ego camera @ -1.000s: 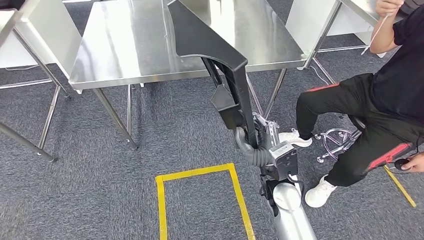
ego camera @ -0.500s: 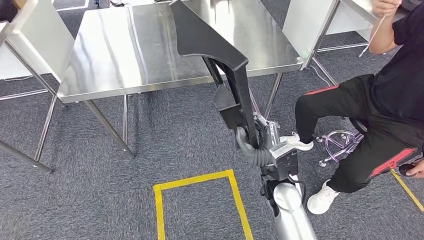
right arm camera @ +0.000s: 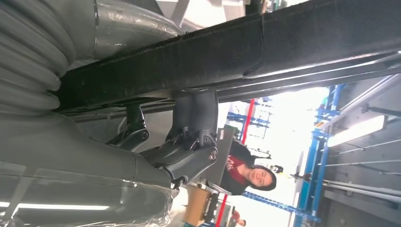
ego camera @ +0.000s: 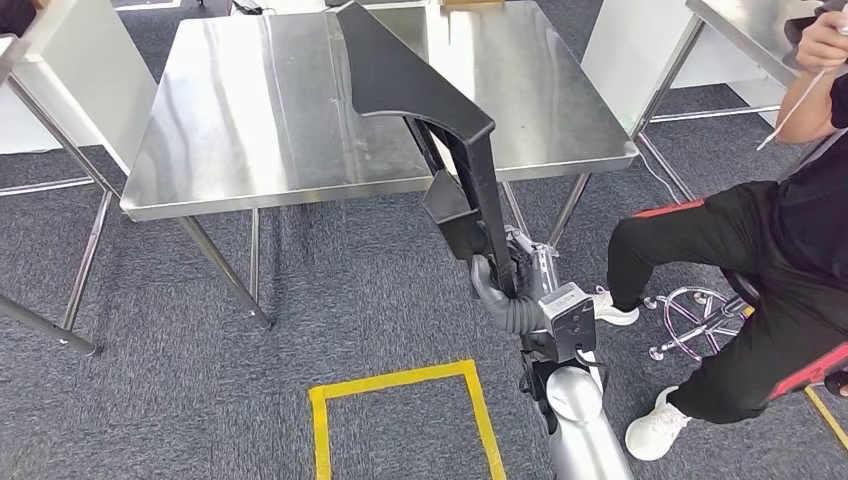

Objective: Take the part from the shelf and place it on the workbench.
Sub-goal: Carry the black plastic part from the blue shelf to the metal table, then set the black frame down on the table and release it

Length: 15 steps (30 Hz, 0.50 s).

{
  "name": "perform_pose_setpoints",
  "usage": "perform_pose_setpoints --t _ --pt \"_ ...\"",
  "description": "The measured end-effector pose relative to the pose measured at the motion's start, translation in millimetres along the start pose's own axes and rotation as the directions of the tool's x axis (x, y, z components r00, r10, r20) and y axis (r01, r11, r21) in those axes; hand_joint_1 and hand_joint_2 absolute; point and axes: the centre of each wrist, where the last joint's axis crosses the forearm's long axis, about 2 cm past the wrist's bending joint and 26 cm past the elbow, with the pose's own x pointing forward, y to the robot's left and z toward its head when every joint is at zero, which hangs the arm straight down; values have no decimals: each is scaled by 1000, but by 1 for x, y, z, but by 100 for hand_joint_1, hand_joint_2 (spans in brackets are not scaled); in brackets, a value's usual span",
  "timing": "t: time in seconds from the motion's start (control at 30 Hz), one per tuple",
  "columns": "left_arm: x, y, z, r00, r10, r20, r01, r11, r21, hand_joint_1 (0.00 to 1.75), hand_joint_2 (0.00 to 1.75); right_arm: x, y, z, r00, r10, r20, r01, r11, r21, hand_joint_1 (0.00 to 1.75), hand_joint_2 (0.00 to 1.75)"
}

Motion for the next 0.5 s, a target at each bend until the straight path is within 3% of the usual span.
perform_pose_setpoints --t 0.5 --pt "1 1 -1 1000 -2 -2 2 1000 2 0 175 0 1 -1 1000 -1 2 1 1000 -2 175 175"
